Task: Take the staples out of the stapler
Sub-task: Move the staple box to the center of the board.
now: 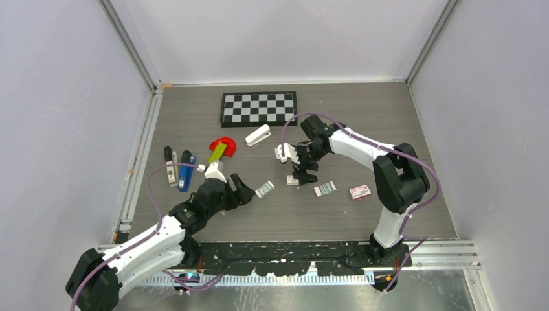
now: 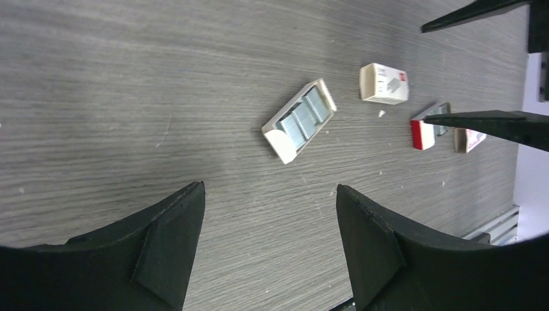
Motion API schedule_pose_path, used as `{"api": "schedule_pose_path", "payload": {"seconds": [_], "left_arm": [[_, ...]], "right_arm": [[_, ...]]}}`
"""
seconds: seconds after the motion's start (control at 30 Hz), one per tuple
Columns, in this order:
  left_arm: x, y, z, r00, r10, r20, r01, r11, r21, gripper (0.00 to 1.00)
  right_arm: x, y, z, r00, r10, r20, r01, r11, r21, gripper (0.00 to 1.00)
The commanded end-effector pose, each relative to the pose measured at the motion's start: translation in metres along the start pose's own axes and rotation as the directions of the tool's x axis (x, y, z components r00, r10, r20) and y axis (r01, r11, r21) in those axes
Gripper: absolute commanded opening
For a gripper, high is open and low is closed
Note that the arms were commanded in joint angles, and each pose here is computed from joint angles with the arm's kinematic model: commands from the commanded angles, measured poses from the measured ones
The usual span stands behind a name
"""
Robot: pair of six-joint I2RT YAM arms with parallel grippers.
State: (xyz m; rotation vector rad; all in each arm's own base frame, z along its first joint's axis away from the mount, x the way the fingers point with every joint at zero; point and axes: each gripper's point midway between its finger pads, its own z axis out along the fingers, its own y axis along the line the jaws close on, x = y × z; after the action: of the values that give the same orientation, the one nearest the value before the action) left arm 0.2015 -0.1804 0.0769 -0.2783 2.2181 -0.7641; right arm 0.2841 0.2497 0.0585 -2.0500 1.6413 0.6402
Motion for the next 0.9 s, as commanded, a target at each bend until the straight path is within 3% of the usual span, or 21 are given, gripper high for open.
{"api": "schedule_pose_path", "payload": {"seconds": [0.0, 0.43, 0.87], "left_arm": [[-0.002, 0.0, 0.009, 0.992, -0.123, 0.031, 0.123, 0.992, -0.004, 0.74], [0.0, -0.002, 0.013, 0.994, -0.1, 0.039, 0.099, 0.994, 0.039, 0.74], [-0.002, -0.026, 0.01, 0.985, 0.17, 0.039, -0.174, 0.968, 0.178, 0.83]], "right_arm": [[-0.004, -0.004, -0.004, 1.0, -0.001, 0.003, 0.0, 1.0, 0.031, 0.84], [-0.002, -0.003, -0.003, 1.0, 0.005, 0.0, -0.005, 1.0, 0.02, 0.85], [-0.007, 0.002, -0.005, 1.0, 0.014, 0.01, -0.014, 1.0, -0.013, 0.85]]}}
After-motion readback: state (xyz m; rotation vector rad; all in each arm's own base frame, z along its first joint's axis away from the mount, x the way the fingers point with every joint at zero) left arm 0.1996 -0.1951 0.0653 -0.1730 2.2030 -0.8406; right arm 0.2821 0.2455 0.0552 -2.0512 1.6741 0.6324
